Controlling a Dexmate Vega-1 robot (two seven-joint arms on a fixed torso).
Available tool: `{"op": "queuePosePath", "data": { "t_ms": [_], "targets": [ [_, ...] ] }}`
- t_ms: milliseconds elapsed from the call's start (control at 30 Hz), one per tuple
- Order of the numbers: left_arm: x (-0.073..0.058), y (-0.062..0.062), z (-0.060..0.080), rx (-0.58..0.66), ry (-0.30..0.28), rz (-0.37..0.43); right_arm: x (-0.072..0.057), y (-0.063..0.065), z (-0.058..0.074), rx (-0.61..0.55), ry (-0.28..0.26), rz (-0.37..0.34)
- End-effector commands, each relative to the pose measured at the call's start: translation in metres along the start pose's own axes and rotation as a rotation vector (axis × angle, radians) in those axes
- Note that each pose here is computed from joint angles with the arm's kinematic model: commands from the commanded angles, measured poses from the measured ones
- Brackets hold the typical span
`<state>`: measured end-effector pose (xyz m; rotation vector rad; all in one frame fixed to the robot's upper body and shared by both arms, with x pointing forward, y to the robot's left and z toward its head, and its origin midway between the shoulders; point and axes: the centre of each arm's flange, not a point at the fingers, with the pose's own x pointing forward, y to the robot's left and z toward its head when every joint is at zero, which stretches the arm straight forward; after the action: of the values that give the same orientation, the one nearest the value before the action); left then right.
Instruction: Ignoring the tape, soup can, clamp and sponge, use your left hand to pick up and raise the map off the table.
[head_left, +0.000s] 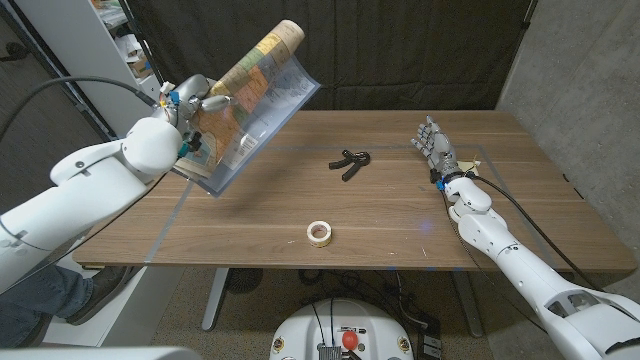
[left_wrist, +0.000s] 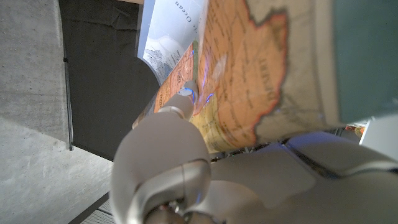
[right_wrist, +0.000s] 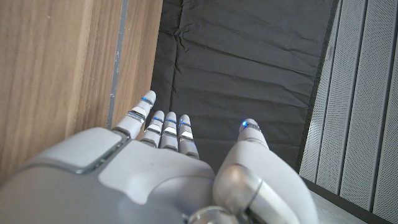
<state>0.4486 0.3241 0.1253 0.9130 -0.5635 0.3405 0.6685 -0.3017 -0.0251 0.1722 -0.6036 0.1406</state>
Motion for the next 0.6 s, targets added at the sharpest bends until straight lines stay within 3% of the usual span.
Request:
{"op": "queuePosePath", "data": {
  "t_ms": [33, 600],
  "targets": [
    [-0.0001, 0.0038, 0.0041, 0.004, 0.002, 0.011, 0.0018, -0.0001, 0.0002, -0.001, 0.001, 0.002],
    [0.0016, 0.0047, 0.0006, 0.005, -0.004, 0.004, -0.0017, 0.0038, 0.0023, -0.005, -0.004, -0.006]
  ]
}}
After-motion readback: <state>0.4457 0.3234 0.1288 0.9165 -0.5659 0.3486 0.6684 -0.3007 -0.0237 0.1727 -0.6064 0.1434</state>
